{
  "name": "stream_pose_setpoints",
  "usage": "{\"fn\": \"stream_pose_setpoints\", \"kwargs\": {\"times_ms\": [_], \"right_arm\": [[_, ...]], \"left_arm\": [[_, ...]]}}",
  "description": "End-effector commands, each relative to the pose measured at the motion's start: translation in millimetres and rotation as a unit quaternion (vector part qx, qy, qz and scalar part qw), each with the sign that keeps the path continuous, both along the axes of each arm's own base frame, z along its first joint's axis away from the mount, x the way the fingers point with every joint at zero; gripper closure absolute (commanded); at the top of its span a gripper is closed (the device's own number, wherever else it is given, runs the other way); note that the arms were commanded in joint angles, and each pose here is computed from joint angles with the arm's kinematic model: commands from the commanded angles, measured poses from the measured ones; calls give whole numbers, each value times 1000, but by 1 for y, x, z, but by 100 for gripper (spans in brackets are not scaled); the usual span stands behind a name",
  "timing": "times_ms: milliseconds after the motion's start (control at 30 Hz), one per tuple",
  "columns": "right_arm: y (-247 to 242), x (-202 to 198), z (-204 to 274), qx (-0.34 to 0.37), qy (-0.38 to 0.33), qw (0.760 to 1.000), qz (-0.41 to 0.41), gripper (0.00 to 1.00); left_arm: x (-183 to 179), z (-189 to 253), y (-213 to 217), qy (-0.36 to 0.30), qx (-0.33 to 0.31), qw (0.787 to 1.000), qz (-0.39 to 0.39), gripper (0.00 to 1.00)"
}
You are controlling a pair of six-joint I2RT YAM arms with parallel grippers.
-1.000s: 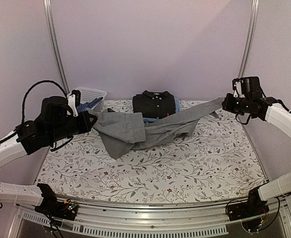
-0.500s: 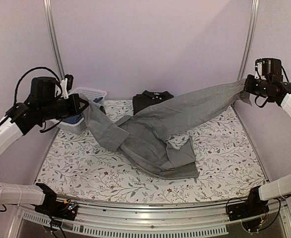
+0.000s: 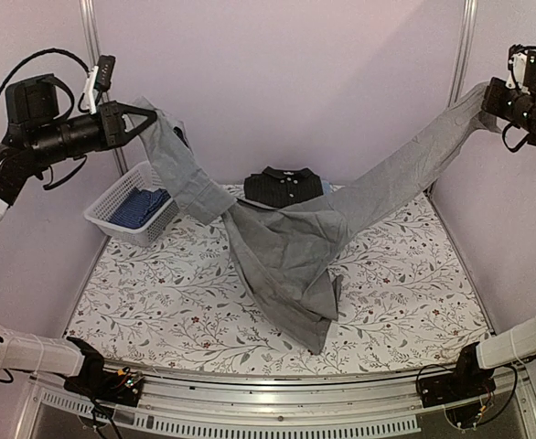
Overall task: Fold and stack the long sleeve shirts
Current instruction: Flatten out the crumpled shirt at the center of the board.
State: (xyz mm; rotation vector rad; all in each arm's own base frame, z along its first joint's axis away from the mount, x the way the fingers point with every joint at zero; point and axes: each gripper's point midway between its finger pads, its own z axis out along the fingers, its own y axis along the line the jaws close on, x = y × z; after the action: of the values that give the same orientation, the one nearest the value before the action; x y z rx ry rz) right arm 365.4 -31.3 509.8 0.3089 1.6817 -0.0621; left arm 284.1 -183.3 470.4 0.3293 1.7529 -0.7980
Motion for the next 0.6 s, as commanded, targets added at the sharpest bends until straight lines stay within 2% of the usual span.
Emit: {"fn": "stream_pose_setpoints", "kwargs": {"times_ms": [0, 133, 167, 233, 300, 400, 467, 567], "right_arm": [[-13, -18, 39, -22, -31, 999, -33, 100], [-18, -27, 58, -32, -48, 997, -47, 100], [-19, -26, 56, -35, -43, 997, -50, 100], [-19, -16, 38, -36, -18, 998, -49, 100], [-19, 3, 1, -37, 28, 998, -48, 100], [-16, 28, -73, -25, 103, 994, -31, 100], [-31, 35, -118, 0, 133, 991, -34, 100], [-38, 34, -180, 28, 183, 982, -34, 100]], "left_arm": [[-13, 22, -30, -30, -9, 993, -115, 100], [-17, 40, -40, -42, -24, 987, -151, 100], [-11, 37, -39, -33, -24, 989, -145, 100], [22, 11, -26, 24, -15, 996, -88, 100], [60, -50, -9, 133, -3, 990, -36, 100], [86, -157, 14, 269, -11, 963, -1, 100], [85, -222, 24, 333, -21, 942, 22, 100], [70, -290, 35, 396, -22, 916, 52, 100]]}}
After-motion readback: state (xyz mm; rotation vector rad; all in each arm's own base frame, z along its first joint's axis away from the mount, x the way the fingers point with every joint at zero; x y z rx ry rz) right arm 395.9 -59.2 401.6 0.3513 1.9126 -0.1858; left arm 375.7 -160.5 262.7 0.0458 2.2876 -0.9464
